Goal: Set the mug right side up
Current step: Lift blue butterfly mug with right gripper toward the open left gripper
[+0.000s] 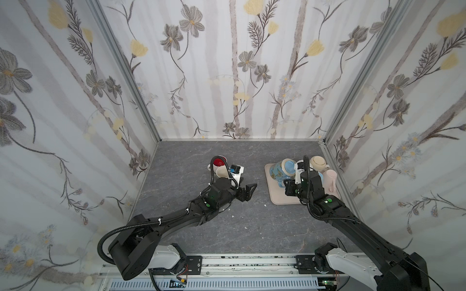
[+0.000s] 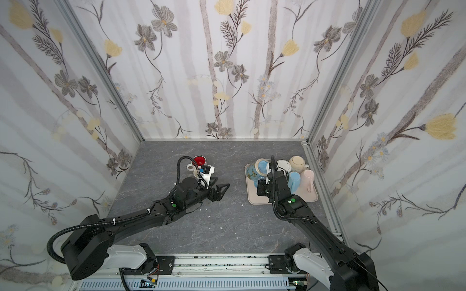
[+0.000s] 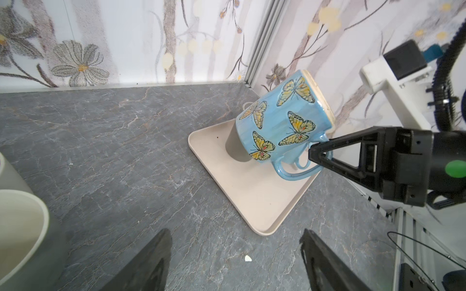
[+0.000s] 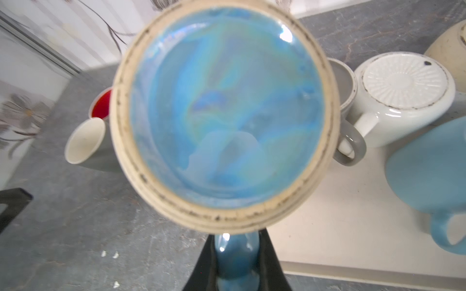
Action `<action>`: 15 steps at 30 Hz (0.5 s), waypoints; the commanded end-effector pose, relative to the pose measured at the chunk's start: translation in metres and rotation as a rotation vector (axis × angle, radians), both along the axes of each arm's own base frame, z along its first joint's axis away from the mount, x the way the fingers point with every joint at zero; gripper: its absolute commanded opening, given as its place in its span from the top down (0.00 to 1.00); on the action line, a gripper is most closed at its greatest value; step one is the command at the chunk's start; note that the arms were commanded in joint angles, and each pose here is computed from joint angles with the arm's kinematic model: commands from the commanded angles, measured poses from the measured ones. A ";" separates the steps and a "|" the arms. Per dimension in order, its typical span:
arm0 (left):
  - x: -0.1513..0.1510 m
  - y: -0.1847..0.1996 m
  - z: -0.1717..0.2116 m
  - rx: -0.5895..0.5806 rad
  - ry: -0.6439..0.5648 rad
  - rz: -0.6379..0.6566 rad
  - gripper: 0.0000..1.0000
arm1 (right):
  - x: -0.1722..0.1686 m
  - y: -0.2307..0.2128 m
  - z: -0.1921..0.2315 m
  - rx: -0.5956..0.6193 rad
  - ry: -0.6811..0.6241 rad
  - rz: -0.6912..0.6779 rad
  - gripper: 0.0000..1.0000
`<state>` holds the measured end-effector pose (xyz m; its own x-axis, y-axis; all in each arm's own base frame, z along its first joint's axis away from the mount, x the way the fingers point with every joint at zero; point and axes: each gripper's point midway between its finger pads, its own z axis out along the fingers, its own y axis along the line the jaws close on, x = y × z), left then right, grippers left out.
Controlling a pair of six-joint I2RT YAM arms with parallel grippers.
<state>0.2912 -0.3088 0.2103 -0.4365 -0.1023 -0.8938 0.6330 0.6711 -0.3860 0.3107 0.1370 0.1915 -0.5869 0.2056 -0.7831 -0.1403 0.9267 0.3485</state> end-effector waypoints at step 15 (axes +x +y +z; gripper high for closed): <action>-0.012 -0.001 0.097 -0.486 -0.006 -0.273 0.14 | -0.005 0.084 0.171 0.610 -0.516 0.430 1.00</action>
<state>0.2932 -0.3066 0.2801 -0.4906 -0.3463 -0.7996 0.7147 0.3652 -0.5966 0.3225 0.2090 0.2920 -0.4466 0.4226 -0.7887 -0.5057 0.6079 0.6121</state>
